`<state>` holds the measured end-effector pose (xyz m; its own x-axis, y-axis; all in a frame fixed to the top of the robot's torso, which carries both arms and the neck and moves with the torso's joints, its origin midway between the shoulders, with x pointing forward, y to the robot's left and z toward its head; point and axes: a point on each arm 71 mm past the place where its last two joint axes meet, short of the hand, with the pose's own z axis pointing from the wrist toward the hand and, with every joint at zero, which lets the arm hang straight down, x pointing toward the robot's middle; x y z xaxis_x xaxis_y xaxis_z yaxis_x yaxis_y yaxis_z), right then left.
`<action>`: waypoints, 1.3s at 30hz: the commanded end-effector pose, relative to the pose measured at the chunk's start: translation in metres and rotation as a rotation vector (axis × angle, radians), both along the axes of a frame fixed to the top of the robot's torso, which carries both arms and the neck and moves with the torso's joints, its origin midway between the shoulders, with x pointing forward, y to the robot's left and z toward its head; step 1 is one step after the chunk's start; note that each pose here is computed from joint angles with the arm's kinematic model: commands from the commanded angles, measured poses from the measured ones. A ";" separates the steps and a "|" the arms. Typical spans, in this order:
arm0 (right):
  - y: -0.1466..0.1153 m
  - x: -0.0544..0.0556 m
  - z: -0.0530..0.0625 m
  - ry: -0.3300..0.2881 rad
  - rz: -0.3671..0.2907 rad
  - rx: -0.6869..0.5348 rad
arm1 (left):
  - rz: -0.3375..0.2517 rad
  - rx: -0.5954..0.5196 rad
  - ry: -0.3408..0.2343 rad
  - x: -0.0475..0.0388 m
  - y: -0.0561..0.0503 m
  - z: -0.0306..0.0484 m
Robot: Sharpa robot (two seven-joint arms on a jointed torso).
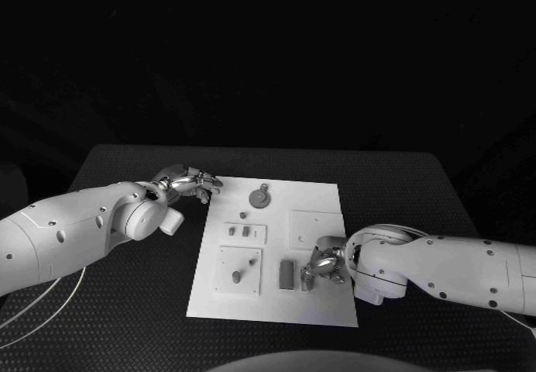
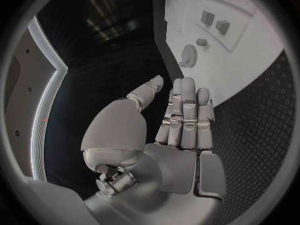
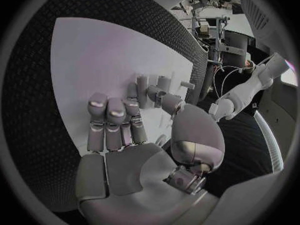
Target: Assemble the parts on the task board
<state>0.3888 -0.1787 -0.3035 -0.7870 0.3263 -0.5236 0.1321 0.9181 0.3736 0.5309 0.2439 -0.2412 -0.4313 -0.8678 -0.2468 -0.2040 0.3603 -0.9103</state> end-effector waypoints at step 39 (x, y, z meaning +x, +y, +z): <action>0.011 -0.006 -0.003 0.028 0.041 0.062 | -0.026 -0.003 0.008 -0.0007 -0.003 0.0003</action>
<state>0.3875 -0.1777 -0.3057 -0.8001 0.3238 -0.5050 0.1329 0.9166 0.3771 0.5306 0.2434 -0.2417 -0.4379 -0.8650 -0.2450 -0.2083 0.3628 -0.9083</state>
